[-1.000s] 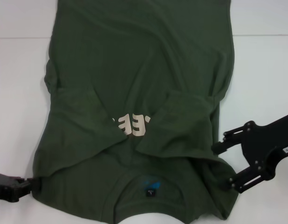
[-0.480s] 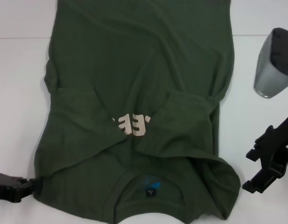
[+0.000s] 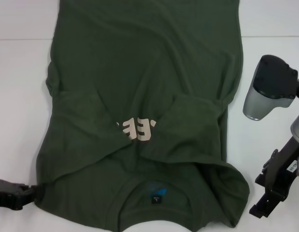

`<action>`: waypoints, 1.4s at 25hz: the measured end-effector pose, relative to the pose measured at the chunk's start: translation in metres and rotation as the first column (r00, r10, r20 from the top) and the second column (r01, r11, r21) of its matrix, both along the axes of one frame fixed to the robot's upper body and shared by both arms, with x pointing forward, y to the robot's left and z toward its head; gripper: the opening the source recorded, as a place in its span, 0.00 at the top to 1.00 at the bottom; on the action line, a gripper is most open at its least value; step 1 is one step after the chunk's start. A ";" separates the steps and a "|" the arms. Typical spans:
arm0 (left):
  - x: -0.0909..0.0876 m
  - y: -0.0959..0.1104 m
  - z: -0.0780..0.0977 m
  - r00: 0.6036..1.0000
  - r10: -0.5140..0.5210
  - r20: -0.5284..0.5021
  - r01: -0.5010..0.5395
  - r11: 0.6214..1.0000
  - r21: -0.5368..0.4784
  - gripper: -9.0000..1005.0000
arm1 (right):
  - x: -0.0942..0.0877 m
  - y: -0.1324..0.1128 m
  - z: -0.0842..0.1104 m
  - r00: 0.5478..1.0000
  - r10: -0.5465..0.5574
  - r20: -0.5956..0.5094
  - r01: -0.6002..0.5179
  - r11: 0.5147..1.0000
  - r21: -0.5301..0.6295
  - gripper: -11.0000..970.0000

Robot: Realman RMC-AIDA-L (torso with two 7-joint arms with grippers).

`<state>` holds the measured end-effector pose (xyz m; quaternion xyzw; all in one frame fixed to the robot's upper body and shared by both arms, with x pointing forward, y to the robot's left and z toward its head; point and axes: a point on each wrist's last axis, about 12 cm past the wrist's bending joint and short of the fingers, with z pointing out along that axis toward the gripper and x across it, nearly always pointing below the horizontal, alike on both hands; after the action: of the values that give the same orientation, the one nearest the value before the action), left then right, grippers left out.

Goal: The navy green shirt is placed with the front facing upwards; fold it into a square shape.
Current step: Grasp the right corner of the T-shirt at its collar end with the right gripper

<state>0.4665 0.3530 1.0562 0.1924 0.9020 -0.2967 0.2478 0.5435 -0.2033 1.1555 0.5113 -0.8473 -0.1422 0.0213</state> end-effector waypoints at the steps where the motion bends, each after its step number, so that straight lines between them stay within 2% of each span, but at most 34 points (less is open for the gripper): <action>1: 0.000 0.000 0.000 1.000 0.000 0.000 0.000 1.000 0.000 0.96 | 0.000 0.000 -0.002 1.000 -0.002 -0.004 0.002 1.000 0.002 0.09; 15: 0.001 0.000 -0.001 1.000 0.008 -0.001 -0.008 1.000 0.004 0.96 | 0.004 -0.003 -0.015 0.998 -0.061 0.023 0.061 0.998 0.022 0.10; 27: 0.001 0.000 -0.004 1.000 0.015 -0.004 -0.015 1.000 0.005 0.96 | 0.007 0.000 -0.029 0.997 -0.079 0.024 0.078 0.995 0.061 0.19; 32: 0.001 0.000 -0.004 1.000 0.019 -0.007 -0.019 1.000 0.003 0.96 | 0.006 -0.002 -0.041 0.996 -0.087 0.001 0.087 0.994 0.067 0.22; 35: 0.001 0.000 -0.004 1.000 0.022 -0.009 -0.022 1.000 0.001 0.96 | 0.006 -0.003 -0.043 0.996 -0.091 -0.003 0.091 0.994 0.065 0.35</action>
<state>0.4670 0.3532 1.0525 0.1811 0.9053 -0.2943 0.2470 0.5494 -0.2064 1.1122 0.4727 -0.8646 -0.1706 -0.0017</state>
